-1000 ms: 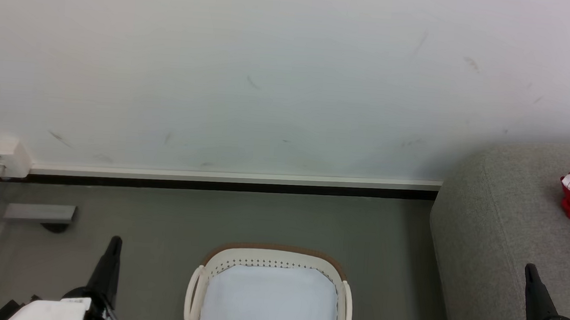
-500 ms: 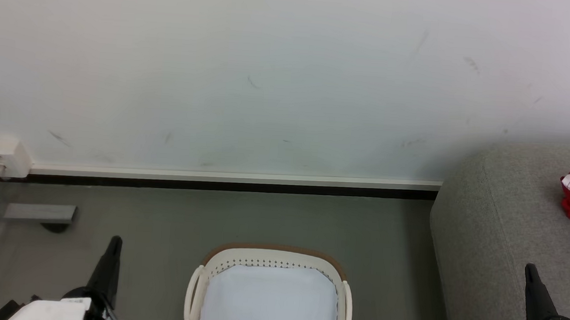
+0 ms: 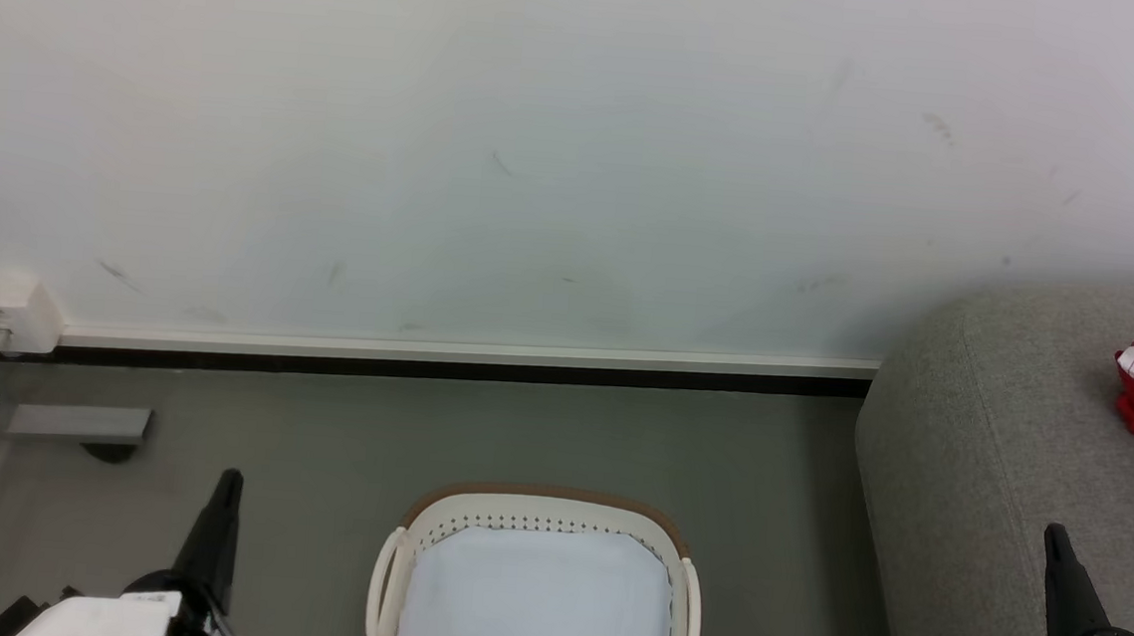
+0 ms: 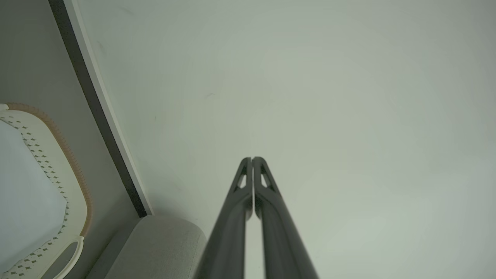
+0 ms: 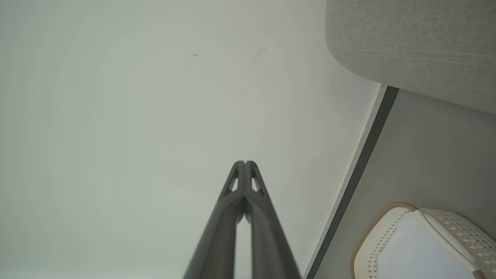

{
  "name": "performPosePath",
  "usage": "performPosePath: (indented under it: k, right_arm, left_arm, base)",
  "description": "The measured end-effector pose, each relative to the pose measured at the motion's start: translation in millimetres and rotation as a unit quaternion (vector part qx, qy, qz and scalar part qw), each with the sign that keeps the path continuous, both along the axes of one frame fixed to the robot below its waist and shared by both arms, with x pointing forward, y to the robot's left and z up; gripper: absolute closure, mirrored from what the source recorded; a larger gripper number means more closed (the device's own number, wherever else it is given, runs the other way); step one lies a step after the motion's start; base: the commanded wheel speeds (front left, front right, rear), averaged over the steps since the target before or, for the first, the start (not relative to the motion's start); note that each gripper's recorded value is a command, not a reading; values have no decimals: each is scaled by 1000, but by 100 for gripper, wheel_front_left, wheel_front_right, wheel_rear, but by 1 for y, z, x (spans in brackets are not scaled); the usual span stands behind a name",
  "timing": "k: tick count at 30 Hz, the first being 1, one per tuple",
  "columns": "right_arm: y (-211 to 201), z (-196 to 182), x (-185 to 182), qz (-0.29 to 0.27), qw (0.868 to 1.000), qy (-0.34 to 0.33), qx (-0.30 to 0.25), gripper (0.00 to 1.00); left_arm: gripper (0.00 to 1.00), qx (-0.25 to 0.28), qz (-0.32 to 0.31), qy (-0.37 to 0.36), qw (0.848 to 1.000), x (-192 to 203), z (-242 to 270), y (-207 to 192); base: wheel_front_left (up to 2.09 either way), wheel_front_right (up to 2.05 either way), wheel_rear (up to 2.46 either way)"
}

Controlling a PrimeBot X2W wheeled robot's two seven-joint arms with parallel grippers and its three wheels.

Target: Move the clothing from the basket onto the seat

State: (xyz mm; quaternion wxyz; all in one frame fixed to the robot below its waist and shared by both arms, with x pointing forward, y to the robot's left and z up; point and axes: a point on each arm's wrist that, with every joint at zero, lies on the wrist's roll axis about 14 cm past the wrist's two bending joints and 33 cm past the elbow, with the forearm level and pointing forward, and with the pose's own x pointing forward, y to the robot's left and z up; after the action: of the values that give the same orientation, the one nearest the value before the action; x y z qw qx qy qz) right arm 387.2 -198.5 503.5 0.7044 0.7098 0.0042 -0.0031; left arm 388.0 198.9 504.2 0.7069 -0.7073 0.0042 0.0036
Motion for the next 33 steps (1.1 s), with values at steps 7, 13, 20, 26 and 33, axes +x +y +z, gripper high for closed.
performPosePath:
  k: [7,13,20,26,33]
  right_arm:
    - [0,0,0,0,1000,0,0,100]
    - [0,0,0,0,1000,0,0,100]
    - [0,0,0,0,1000,0,0,100]
    - [0,0,0,0,1000,0,0,100]
    - [0,0,0,0,1000,0,0,100]
  left_arm:
    - [100,0,0,0,1000,0,0,0]
    - [100,0,0,0,1000,0,0,0]
    - [100,0,0,0,1000,0,0,0]
    - [100,0,0,0,1000,0,0,0]
    - [100,0,0,0,1000,0,0,0]
  base:
    - [0,0,0]
    - [0,0,0]
    - [0,0,0]
    - [0,0,0]
    - [0,0,0]
